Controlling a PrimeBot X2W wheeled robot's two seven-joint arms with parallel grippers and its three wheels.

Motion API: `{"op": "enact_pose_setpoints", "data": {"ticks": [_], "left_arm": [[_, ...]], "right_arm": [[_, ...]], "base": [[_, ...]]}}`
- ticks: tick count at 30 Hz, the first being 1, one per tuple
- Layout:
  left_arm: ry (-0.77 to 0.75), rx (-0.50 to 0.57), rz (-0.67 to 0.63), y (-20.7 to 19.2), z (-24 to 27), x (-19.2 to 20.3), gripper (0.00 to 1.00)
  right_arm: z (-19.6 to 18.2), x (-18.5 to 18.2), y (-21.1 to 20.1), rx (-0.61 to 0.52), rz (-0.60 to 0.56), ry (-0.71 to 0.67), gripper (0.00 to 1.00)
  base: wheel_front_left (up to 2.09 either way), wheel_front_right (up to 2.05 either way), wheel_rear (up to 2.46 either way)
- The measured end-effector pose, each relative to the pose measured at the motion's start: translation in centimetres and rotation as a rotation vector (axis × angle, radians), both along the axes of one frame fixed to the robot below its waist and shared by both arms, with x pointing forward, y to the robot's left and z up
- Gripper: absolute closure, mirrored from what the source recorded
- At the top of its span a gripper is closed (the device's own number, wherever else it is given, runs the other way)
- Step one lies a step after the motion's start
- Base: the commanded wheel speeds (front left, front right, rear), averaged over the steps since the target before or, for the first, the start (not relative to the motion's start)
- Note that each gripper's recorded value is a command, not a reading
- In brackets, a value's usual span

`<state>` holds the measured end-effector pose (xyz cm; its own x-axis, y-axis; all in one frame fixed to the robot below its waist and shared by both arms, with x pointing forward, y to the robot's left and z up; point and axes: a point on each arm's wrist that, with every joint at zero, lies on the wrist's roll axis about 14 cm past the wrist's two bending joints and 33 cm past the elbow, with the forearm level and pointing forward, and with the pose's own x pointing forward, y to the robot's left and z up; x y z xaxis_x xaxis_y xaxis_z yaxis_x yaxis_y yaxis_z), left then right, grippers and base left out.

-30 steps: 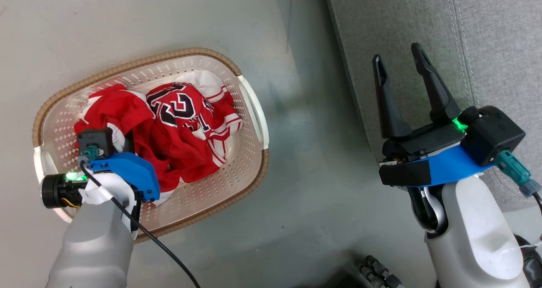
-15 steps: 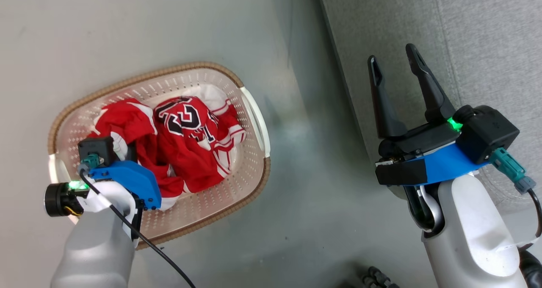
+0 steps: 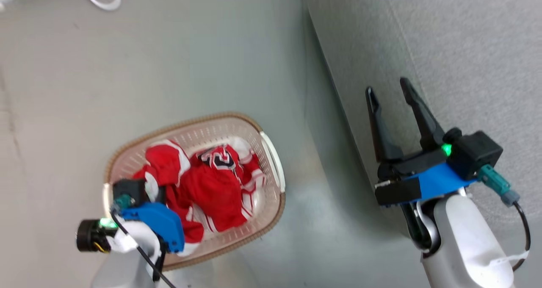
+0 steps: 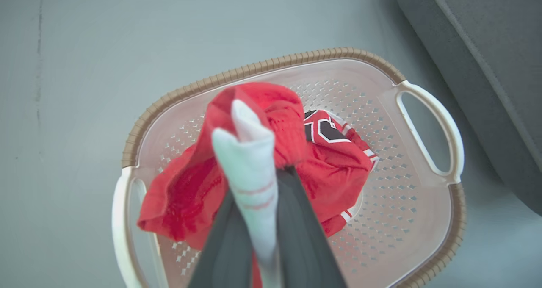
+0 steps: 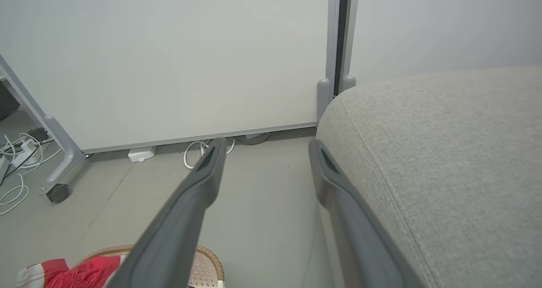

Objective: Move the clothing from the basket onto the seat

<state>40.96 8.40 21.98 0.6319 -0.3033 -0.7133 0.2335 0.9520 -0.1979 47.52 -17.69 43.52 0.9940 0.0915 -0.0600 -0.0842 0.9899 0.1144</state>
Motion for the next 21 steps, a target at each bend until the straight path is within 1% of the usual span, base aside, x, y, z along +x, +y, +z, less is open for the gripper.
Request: {"op": "enact_pose_setpoints", "data": {"ticks": [6, 12, 18, 21], "left_arm": [[-0.091, 0.000, -0.011, 0.4, 4.1, -0.8, 1.00], [-0.222, -0.015, -0.052, -0.6, 8.9, -0.9, 1.00], [-0.391, -0.062, -0.086, -2.3, 14.7, -0.1, 1.00], [-0.464, -0.107, -0.109, -3.7, 17.5, -0.2, 1.00]], "right_arm": [[2.6, -2.1, 0.6, 0.014, 0.005, -0.040, 0.00], [4.9, -4.3, 0.9, 0.027, 0.007, -0.084, 0.00], [6.7, -6.2, 1.9, 0.034, 0.032, -0.123, 0.00], [7.2, -7.1, 2.3, 0.035, 0.041, -0.135, 0.00]], "base": [[0.00, 0.00, 0.00], [0.00, 0.00, 0.00], [0.00, 0.00, 0.00], [0.00, 0.00, 0.00]]}}
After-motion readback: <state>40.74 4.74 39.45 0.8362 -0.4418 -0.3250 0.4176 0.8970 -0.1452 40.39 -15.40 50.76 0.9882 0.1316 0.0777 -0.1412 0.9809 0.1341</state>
